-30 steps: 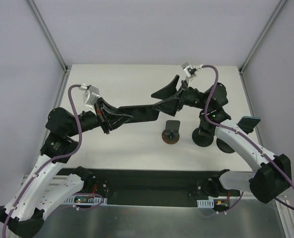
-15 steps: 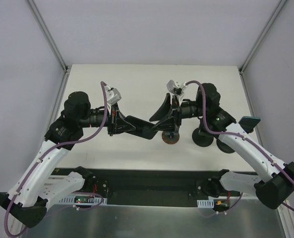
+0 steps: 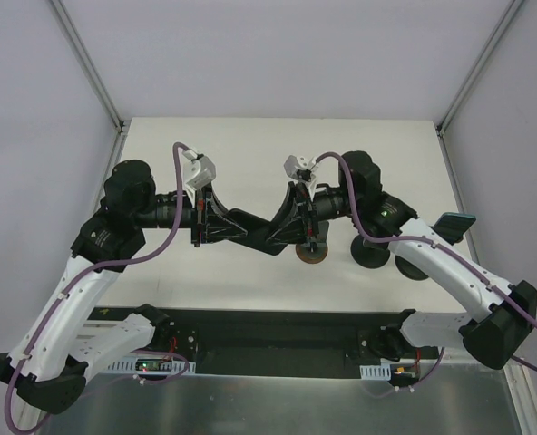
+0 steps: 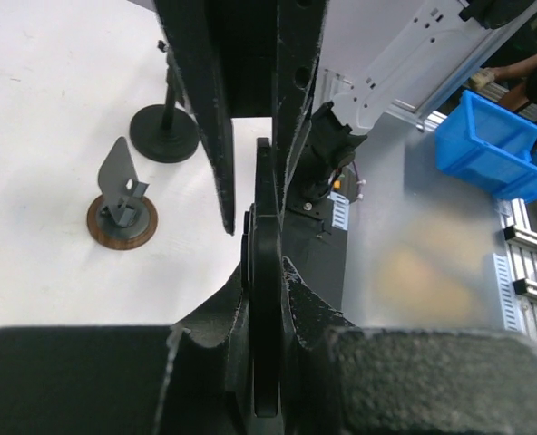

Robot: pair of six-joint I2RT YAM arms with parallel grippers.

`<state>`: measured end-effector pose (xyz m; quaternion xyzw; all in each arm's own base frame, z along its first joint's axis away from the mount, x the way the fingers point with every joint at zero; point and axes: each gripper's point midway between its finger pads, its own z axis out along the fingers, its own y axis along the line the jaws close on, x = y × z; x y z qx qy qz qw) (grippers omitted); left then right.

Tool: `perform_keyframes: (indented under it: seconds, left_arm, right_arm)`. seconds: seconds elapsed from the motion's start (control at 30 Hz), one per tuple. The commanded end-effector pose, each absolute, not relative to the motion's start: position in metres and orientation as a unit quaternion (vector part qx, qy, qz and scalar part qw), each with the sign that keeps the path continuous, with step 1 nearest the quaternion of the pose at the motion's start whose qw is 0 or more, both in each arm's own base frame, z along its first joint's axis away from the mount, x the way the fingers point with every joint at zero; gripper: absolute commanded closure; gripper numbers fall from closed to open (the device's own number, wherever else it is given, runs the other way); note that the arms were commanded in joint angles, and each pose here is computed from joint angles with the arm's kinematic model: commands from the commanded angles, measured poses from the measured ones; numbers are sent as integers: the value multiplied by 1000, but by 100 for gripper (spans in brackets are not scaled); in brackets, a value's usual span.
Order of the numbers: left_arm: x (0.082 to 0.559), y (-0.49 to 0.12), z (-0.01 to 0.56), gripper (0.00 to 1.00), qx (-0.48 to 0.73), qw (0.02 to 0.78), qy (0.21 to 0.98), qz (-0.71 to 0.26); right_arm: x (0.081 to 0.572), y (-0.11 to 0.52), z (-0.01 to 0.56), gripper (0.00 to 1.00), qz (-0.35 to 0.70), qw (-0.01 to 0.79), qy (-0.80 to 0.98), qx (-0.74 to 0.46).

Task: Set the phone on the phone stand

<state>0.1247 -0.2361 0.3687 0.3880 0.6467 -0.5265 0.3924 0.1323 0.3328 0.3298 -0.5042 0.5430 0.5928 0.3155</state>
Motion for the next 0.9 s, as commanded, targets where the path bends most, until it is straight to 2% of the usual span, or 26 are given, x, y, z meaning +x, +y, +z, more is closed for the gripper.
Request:
perform_keyframes:
  seconds: [0.0, 0.03, 0.07, 0.1, 0.13, 0.2, 0.23, 0.27, 0.3, 0.37, 0.63, 0.7, 0.73, 0.8, 0.83, 0.87]
  left_arm:
    - [122, -237, 403, 100, 411, 435, 600, -531]
    - [124, -237, 404, 100, 400, 434, 606, -534]
    - [127, -239, 407, 100, 396, 440, 602, -536]
    - [128, -240, 409, 92, 391, 442, 599, -541]
    - [126, -241, 412, 88, 379, 438, 598, -554]
    - [125, -242, 419, 85, 379, 464, 567, -565]
    - [123, -242, 424, 80, 366, 467, 561, -577]
    - [126, -244, 411, 79, 355, 462, 563, -585]
    - [118, -240, 432, 77, 368, 505, 512, -589]
    - [116, -240, 431, 75, 349, 507, 503, -607]
    - [107, -238, 459, 90, 355, 526, 448, -630]
    - [107, -239, 460, 100, 356, 524, 442, -635]
    - [107, -240, 462, 100, 359, 528, 435, -634]
    - [111, -241, 460, 100, 363, 530, 437, -630]
    - [114, -242, 457, 100, 362, 529, 444, -626]
    - [119, -244, 451, 100, 358, 519, 464, -622]
  right_arm:
    - [127, 336, 354, 78, 591, 345, 500, -531]
    - [125, 336, 354, 86, 592, 345, 496, -533]
    - [126, 337, 357, 99, 590, 354, 495, -531]
    - [129, 337, 353, 99, 588, 358, 501, -525]
    - [130, 337, 362, 99, 585, 383, 487, -524]
    - [140, 339, 363, 100, 577, 408, 507, -495]
    - [142, 337, 374, 100, 575, 430, 496, -488]
    - [144, 337, 378, 100, 580, 436, 501, -472]
    - [144, 337, 382, 100, 584, 441, 498, -465]
    - [145, 337, 389, 100, 592, 451, 491, -453]
    - [143, 340, 392, 100, 608, 439, 488, -447]
    - [142, 339, 392, 99, 609, 437, 487, -448]
    - [140, 339, 392, 100, 609, 436, 487, -449]
    - [146, 335, 392, 78, 601, 444, 496, -442]
    - [146, 330, 392, 62, 594, 448, 501, -442]
    - [149, 327, 392, 39, 589, 454, 506, -438]
